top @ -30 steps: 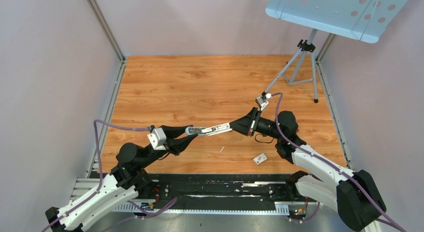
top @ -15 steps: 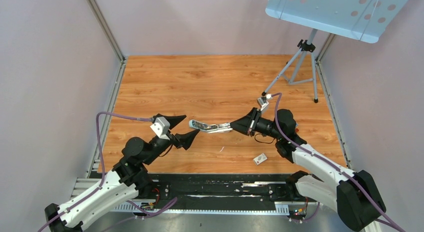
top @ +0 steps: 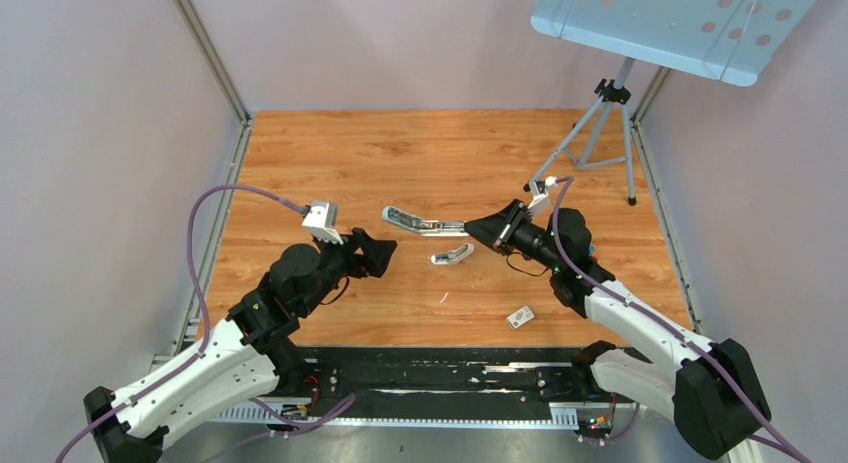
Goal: Load the staples into the stapler
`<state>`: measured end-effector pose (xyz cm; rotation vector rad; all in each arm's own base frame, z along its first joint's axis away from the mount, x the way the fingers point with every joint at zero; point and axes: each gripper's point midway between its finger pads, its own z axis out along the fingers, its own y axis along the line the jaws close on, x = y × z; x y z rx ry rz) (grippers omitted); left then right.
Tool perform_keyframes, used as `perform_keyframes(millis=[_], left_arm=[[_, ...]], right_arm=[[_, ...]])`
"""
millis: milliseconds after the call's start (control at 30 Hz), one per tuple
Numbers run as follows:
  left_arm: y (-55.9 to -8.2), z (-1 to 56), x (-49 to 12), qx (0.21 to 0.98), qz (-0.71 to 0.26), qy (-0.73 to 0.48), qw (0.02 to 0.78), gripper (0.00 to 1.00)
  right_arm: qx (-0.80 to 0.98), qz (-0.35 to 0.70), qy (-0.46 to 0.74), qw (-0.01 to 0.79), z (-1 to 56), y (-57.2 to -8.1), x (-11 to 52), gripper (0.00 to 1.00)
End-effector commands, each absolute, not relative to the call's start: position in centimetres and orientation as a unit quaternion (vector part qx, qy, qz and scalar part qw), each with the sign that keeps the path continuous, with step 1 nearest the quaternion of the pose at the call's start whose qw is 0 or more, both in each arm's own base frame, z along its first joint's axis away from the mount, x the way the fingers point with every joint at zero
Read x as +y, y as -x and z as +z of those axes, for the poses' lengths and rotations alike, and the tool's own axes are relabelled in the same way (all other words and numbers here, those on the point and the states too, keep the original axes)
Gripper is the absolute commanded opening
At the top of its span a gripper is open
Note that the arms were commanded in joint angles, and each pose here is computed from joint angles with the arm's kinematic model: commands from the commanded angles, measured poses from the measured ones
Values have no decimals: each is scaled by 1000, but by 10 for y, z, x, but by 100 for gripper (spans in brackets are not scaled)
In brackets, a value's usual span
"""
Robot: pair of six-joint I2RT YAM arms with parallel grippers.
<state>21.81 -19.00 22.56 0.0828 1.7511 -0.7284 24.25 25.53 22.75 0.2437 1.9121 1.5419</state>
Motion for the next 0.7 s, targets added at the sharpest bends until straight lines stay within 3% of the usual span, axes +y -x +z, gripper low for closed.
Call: perform_keyframes(millis=[0, 133, 300, 467, 667], left_arm=[[-224, 218, -173, 797, -293, 110, 516, 83], [-225, 222, -186, 796, -336, 181, 470, 82], [-229, 225, -205, 783, -384, 276, 404, 73], [-229, 229, -225, 799, -389, 302, 345, 74], [-237, 237, -239, 768, -433, 343, 322, 79]], right_arm=[[715, 551, -105, 417, 250, -270, 245, 0], [698, 529, -84, 476, 258, -276, 248, 0], [693, 489, -46, 529, 257, -273, 255, 0], [687, 446, -2, 574, 260, -265, 268, 0], [661, 419, 40, 621, 268, -254, 280, 0]])
